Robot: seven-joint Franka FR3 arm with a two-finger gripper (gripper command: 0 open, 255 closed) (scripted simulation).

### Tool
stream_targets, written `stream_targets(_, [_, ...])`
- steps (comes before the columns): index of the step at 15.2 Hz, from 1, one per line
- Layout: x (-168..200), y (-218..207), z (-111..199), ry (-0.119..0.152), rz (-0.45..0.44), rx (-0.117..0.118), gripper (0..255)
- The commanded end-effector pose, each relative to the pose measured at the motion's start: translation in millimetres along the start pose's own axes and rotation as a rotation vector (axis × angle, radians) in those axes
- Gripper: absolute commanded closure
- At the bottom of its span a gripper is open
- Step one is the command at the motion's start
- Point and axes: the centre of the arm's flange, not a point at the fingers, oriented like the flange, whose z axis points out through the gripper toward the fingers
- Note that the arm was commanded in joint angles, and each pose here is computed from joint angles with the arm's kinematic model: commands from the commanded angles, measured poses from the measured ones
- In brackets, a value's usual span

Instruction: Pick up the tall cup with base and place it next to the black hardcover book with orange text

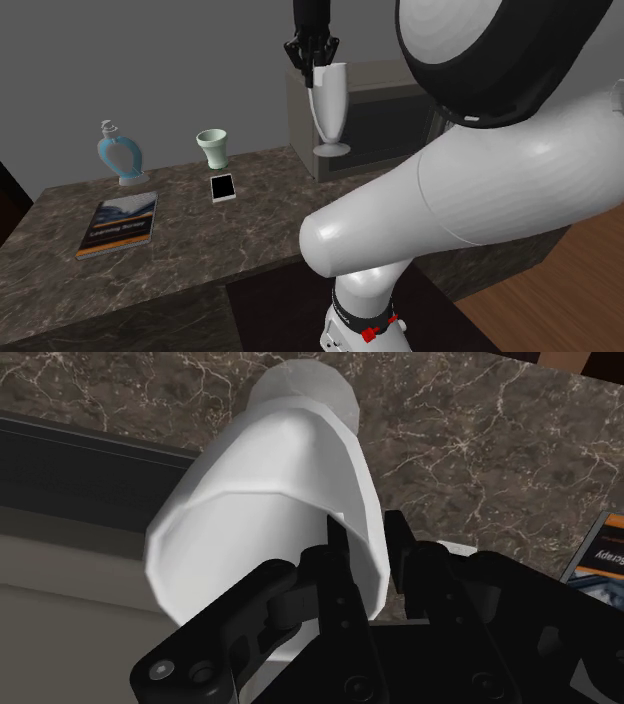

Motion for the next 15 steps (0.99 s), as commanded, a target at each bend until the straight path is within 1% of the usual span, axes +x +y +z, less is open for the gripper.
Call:
stream_targets(1, [-0.1, 0.6, -11.4, 0.0, 0.0, 0.0, 255])
stream_targets(9, [-1.9, 1.0, -53.6, 0.0, 0.0, 0.0, 255])
stream_targets(10, [-1.9, 1.0, -54.0, 0.0, 0.0, 0.0, 255])
stream_targets(15, [12.6, -63.4, -55.6, 0.0, 0.0, 0.0, 255])
